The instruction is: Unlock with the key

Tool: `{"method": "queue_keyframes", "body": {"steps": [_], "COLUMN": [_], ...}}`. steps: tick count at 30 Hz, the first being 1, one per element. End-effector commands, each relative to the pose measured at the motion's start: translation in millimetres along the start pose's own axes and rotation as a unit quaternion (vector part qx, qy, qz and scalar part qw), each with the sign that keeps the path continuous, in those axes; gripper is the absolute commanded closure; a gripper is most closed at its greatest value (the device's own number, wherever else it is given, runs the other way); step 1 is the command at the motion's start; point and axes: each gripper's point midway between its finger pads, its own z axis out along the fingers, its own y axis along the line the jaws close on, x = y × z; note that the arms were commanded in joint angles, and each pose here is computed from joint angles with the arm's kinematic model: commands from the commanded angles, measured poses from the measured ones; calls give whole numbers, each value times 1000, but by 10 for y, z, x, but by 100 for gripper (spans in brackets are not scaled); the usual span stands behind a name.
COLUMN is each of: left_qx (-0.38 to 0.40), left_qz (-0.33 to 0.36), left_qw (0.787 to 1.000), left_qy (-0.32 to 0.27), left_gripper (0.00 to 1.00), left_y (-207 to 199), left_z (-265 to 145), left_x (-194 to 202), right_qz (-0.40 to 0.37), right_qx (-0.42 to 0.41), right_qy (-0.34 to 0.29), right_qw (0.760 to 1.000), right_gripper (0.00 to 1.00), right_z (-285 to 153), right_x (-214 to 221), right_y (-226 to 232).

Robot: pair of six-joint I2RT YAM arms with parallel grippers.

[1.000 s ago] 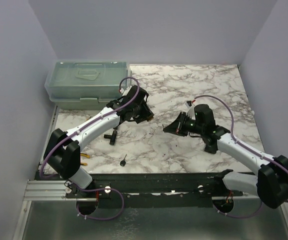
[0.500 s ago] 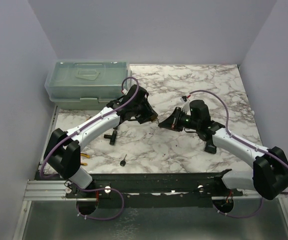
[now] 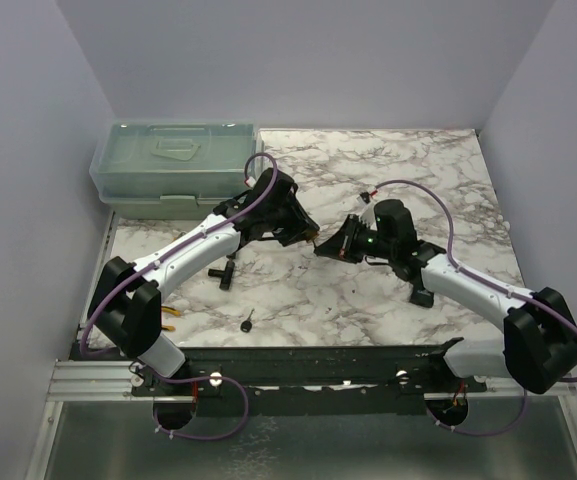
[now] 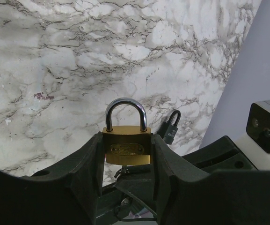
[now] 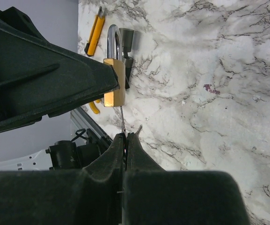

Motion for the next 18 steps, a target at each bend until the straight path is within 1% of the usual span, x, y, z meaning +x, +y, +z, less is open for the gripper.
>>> {"method": "queue_keyframes", "body": {"steps": [1,18], "left_qx": [17,14], "left_qz": [-6,-6], "left_qw": [1000,1000], "left_qy": [9,8], "left_gripper": [100,100], "left_y": [-55,-12], "left_z": [-23,-17], "left_x": [39,50], "right_qz": [-14,-15], "right_qx": [-3,19], "right_qy": [-27,-40], "right_qw": [1000,999], "right_gripper": [100,100], "right_z": [41,33], "right_x": [-164,-232], "right_y": [106,65]}}
